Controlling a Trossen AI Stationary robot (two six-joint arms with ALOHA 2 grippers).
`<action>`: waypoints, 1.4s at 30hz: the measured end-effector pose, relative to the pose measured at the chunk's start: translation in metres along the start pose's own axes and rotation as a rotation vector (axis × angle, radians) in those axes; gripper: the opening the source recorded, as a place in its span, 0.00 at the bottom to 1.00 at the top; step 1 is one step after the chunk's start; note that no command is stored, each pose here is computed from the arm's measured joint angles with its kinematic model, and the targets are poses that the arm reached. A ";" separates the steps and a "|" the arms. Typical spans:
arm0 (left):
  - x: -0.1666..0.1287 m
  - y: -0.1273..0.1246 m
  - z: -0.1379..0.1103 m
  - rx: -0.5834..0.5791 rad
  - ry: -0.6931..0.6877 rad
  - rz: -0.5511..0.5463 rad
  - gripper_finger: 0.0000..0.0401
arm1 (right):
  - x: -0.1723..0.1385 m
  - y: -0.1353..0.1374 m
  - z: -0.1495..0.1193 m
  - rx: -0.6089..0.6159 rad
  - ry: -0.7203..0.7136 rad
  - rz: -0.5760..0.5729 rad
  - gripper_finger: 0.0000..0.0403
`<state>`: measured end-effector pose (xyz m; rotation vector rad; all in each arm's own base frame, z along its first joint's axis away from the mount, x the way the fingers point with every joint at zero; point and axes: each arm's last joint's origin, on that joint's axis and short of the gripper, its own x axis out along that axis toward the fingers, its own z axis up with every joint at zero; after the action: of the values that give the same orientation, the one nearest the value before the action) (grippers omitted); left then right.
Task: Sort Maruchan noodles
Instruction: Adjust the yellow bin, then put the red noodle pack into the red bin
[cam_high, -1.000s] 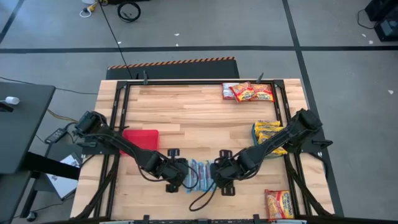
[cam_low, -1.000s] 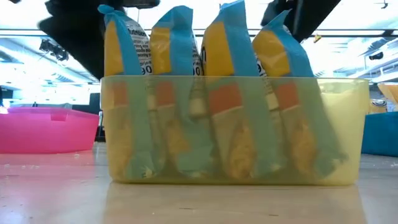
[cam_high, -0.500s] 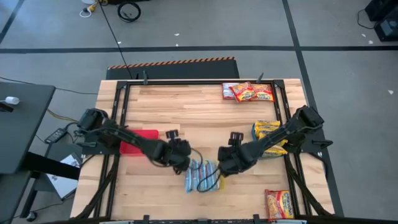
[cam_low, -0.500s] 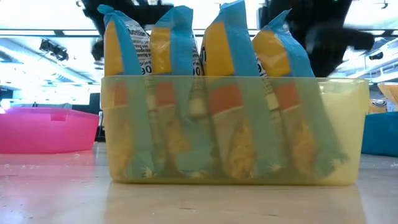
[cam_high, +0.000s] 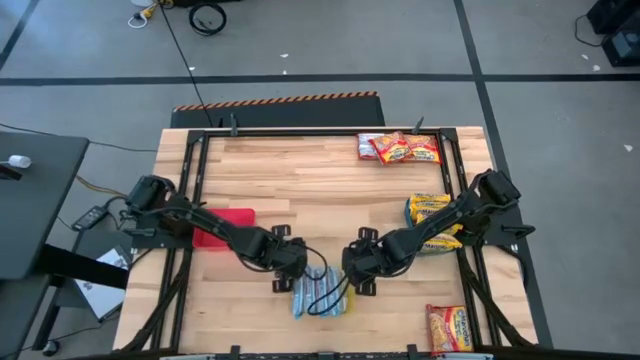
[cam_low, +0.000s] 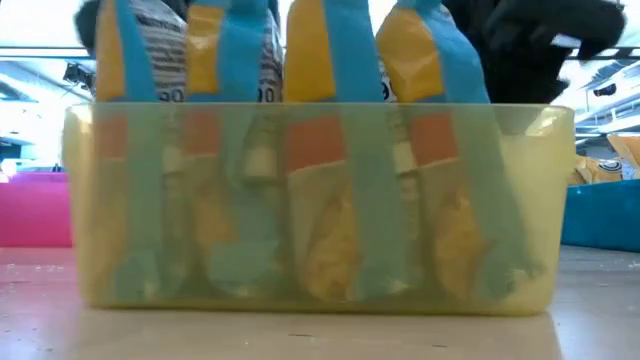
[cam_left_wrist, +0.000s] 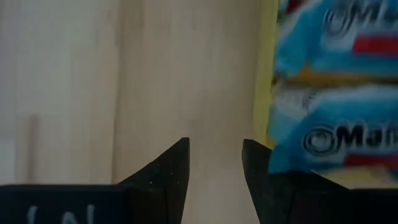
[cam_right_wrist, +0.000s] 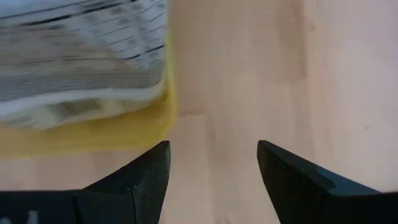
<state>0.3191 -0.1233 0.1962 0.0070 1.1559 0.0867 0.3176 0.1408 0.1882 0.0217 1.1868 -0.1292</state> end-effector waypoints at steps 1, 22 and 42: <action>-0.003 -0.001 -0.002 -0.004 0.014 -0.005 0.38 | -0.004 0.002 0.002 -0.012 0.005 0.015 0.61; -0.137 0.053 0.017 -0.175 -0.371 0.062 0.38 | -0.071 0.097 -0.060 0.806 0.669 0.185 0.61; -0.151 0.030 0.027 -0.083 -0.536 -0.102 0.38 | -0.019 0.104 -0.163 0.432 0.890 0.149 0.61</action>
<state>0.2813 -0.1034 0.3466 -0.0977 0.6148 0.0380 0.1717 0.2599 0.1390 0.5978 2.0164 -0.2564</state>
